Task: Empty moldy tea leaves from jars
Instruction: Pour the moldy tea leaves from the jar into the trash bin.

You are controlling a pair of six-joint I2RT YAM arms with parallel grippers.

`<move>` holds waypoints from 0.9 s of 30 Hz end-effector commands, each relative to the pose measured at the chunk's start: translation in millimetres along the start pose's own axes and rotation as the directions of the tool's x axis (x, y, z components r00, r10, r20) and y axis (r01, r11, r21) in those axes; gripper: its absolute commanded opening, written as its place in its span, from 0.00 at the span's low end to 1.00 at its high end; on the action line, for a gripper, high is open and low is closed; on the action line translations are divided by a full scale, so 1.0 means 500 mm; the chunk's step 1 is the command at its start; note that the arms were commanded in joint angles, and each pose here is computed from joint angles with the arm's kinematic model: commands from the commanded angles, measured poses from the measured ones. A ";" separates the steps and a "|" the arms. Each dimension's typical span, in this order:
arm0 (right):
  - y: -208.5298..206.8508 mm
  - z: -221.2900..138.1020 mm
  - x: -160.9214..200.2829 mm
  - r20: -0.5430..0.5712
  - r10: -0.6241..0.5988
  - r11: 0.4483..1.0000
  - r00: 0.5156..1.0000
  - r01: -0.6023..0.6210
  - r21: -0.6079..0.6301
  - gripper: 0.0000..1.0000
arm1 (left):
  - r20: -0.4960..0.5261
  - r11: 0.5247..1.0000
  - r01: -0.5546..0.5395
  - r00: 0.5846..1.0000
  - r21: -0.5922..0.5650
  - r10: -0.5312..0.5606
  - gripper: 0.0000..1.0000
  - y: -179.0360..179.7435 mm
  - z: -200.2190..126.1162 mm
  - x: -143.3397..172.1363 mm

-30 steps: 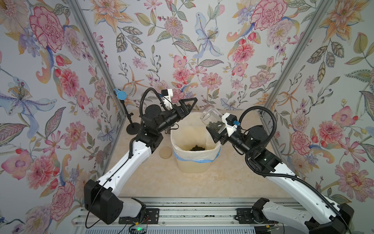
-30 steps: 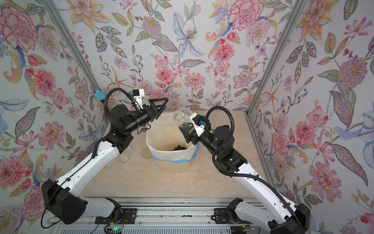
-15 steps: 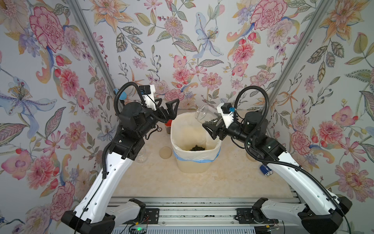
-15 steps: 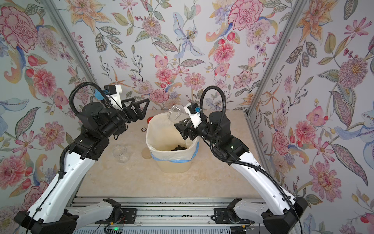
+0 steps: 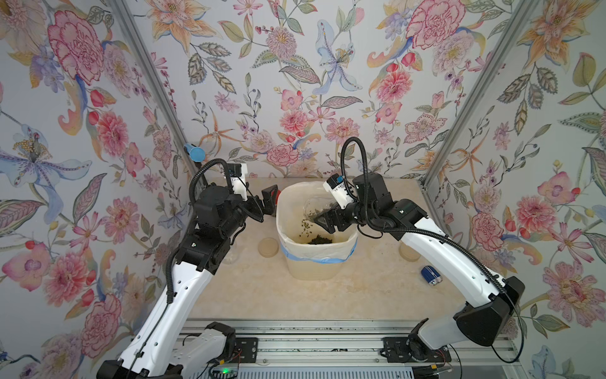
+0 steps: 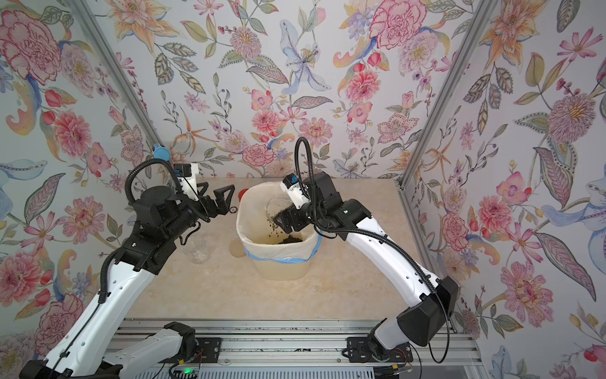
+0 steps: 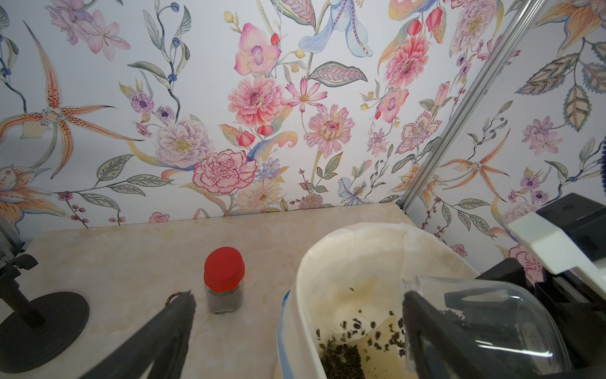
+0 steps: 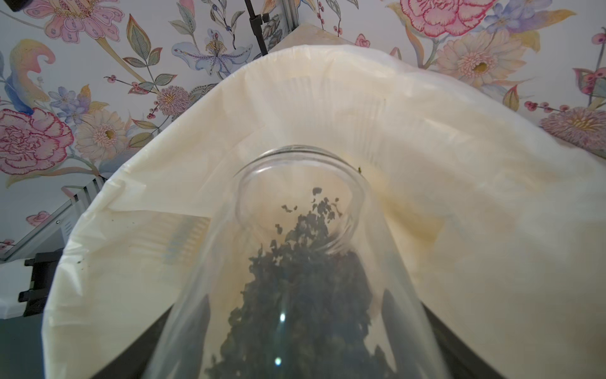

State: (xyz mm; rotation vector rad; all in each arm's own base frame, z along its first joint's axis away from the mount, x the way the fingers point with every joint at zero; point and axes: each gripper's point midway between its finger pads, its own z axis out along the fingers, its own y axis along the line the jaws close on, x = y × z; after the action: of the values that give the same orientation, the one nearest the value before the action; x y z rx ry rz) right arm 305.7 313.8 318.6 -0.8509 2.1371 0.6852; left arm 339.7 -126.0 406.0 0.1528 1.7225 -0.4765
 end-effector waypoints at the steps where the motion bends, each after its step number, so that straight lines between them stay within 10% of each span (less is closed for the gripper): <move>1: 0.006 0.004 -0.005 -0.061 0.036 0.999 0.997 -0.035 0.020 0.42 | 0.013 0.999 -0.030 0.999 0.020 0.030 1.00 0.001 -0.010 0.002; 10: -0.006 0.051 0.021 -0.244 0.019 0.993 0.970 0.011 0.122 0.43 | -0.006 0.999 -0.049 0.999 0.011 0.049 1.00 0.029 -0.019 0.018; 18: -0.026 0.151 0.120 -0.530 -0.013 0.969 0.848 0.141 0.203 0.43 | -0.017 0.999 -0.049 0.999 0.001 0.049 1.00 0.052 -0.021 0.025; 27: -0.041 0.152 0.119 -0.544 0.001 0.969 0.839 0.134 0.208 0.42 | -0.015 0.999 -0.042 0.999 0.009 0.042 1.00 0.054 -0.024 0.023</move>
State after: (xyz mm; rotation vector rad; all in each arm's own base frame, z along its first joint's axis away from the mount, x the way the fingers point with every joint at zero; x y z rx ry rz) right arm 319.5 340.9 187.0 -1.1072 2.6685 0.1221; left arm 340.1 -99.8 390.7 0.1751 1.7354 -0.4560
